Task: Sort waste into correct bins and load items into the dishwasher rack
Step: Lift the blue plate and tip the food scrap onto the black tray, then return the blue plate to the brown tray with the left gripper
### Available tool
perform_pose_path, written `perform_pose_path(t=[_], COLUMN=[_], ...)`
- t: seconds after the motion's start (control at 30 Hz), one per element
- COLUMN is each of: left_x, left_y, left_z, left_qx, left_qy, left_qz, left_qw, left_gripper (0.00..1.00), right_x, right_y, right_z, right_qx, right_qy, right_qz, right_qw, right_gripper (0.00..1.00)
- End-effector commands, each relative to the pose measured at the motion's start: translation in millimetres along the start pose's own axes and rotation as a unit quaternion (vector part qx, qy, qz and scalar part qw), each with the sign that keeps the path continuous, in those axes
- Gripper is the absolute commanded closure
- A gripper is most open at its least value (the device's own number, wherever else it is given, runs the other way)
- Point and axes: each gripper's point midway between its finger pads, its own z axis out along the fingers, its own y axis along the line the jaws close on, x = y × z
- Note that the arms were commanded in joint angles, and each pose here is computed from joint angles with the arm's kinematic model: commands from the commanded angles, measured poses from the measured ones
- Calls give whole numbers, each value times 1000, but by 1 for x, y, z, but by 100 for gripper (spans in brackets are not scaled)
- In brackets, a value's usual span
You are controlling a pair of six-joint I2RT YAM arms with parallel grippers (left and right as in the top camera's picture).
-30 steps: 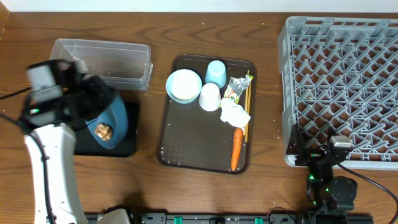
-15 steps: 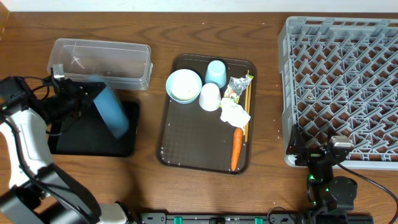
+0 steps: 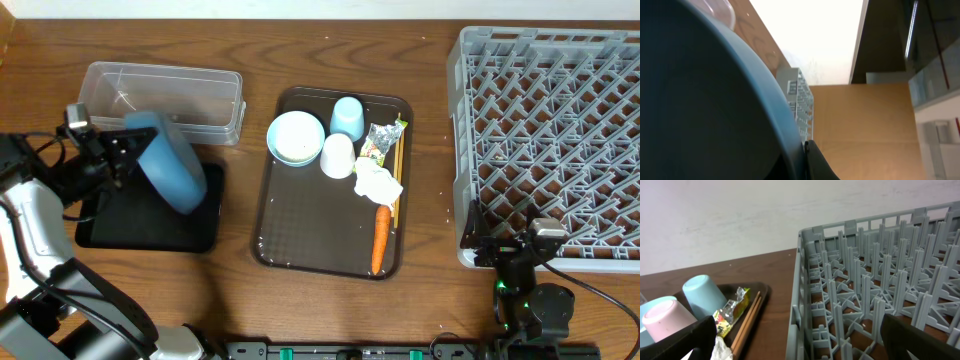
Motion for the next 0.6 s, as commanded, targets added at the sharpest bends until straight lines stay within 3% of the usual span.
perform_pose_path(t=[0.0, 0.1, 0.23, 0.47, 0.57], left_x=[-2, 0, 6, 37, 58], left_y=[7, 24, 17, -51, -68], left_z=[-13, -22, -26, -25, -24], left_qx=[-18, -67, -75, -76, -122], left_qy=[-20, -33, -38, -49, -64], left_qz=[-12, -41, -43, 79, 114], left_qw=[1000, 996, 996, 993, 984], left_gripper=[94, 94, 94, 94, 94], right_x=[0, 0, 0, 0, 0], right_y=[-3, -3, -3, -3, -3], right_z=[0, 0, 0, 0, 0], right_qx=[6, 6, 6, 6, 6], right_qy=[-2, -2, -2, -2, -2], right_qz=[-5, -5, -5, -5, -5], right_qw=[1000, 1000, 1000, 1000, 1000], right_gripper=[1, 1, 1, 1, 1])
